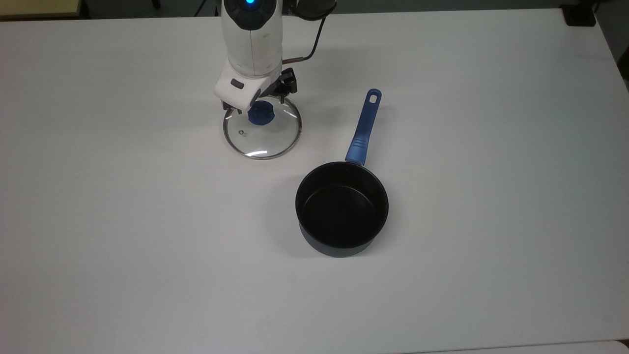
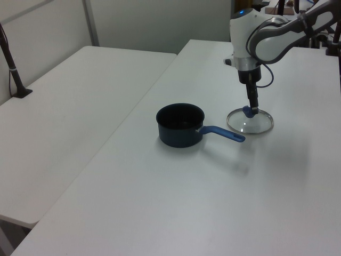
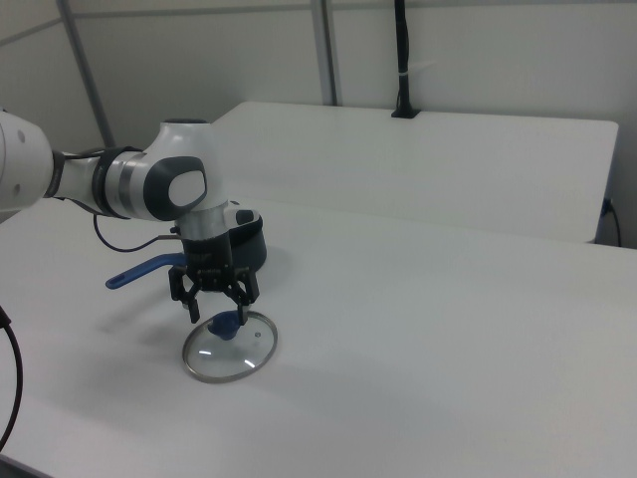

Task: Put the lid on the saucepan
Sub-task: 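Move the gripper down over the blue knob of the glass lid, then close the gripper on the blue knob of the glass lid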

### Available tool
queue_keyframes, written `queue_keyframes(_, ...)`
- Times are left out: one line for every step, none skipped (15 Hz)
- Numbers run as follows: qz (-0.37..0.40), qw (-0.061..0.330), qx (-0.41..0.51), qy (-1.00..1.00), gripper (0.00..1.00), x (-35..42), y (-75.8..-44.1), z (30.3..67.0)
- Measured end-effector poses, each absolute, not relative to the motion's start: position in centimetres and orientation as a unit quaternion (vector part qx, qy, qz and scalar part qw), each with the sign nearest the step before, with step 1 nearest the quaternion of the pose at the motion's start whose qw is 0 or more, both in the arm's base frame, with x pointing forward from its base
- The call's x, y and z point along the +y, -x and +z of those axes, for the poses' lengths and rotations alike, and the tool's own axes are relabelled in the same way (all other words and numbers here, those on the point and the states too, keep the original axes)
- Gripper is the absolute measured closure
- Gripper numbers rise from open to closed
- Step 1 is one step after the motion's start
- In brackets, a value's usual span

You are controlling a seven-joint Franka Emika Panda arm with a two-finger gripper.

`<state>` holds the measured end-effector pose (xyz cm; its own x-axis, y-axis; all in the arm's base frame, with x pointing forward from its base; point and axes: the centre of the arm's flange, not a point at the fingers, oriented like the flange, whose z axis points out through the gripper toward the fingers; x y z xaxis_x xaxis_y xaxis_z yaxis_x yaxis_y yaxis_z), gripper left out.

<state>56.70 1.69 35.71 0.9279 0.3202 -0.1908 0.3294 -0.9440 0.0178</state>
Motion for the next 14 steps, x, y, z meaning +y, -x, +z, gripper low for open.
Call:
queue_keyframes(-0.090,0.025,0.166,-0.982,0.06,1.7,-56.8,35.7)
queue_keyframes(-0.084,0.026,0.166,-0.982,0.06,1.7,-56.9,35.6)
queue_keyframes(-0.079,0.027,0.166,-0.983,0.06,1.7,-57.0,35.5)
queue_keyframes(-0.075,0.027,0.166,-0.983,0.06,1.6,-57.1,35.2)
queue_keyframes(-0.077,0.027,0.166,-0.983,0.06,1.6,-57.2,34.9)
queue_keyframes(-0.079,0.028,0.166,-0.982,0.06,1.6,-57.2,34.6)
queue_keyframes(-0.082,0.028,0.167,-0.982,0.10,1.6,-57.2,34.3)
queue_keyframes(-0.085,0.028,0.167,-0.982,0.11,1.6,-57.1,34.0)
queue_keyframes(-0.087,0.028,0.168,-0.982,0.15,1.6,-57.1,33.8)
queue_keyframes(-0.090,0.029,0.170,-0.981,0.27,1.6,-57.0,33.5)
queue_keyframes(-0.092,0.032,0.171,-0.980,0.28,1.5,-56.9,33.3)
queue_keyframes(-0.093,0.032,0.172,-0.980,0.31,1.5,-56.9,33.3)
queue_keyframes(-0.094,0.032,0.172,-0.980,0.37,1.5,-56.9,33.2)
queue_keyframes(-0.093,0.032,0.172,-0.980,0.38,1.5,-56.9,33.3)
